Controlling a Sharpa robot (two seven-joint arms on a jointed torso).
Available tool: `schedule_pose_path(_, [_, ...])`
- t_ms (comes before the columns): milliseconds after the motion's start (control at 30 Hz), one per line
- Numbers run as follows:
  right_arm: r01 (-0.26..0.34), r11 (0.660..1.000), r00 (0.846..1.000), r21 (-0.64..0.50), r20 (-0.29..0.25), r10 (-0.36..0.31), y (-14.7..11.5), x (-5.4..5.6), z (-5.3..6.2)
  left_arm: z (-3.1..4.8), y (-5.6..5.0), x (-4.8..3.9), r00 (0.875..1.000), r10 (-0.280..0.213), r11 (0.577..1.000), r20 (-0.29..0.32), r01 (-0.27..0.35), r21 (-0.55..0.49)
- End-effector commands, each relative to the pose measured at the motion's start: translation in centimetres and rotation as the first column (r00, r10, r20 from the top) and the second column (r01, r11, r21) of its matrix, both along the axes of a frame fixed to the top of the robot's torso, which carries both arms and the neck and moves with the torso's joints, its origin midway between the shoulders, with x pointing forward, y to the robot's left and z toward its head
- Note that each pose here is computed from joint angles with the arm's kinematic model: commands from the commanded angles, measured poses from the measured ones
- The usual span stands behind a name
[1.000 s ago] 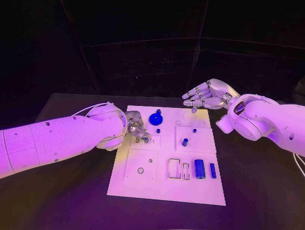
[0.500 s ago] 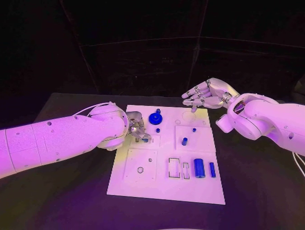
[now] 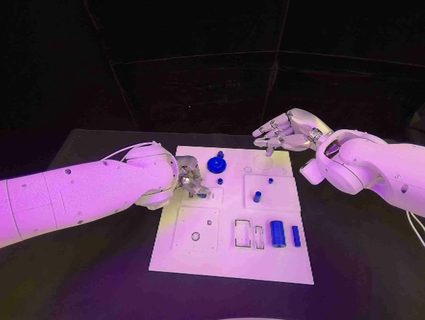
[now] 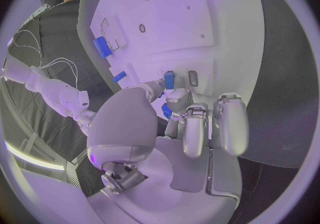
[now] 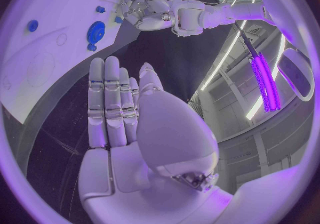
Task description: Assemble the parts on the task board
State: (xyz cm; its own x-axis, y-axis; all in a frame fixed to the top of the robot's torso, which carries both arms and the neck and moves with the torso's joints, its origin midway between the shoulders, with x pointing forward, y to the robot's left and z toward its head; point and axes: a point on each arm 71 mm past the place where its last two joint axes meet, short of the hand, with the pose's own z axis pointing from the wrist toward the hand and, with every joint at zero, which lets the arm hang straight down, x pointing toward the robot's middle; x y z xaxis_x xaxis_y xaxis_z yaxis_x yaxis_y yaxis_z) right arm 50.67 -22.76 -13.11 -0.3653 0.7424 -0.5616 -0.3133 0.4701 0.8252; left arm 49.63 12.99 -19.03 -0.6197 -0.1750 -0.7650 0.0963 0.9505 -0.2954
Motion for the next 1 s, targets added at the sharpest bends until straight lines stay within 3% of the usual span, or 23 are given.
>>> schedule_pose_path(33, [-0.014,1.0,1.0,0.003,0.005,0.014,0.17,-0.04,0.14,-0.31,-0.03,-0.18,1.0,-0.007,1.0,-0.027,0.008,0.02])
schedule_pose_path(1000, [-0.017,1.0,1.0,0.004,0.006,0.017,0.33,-0.12,0.17,-0.41,-0.34,0.27,1.0,-0.004,1.0,-0.028,0.004,0.028])
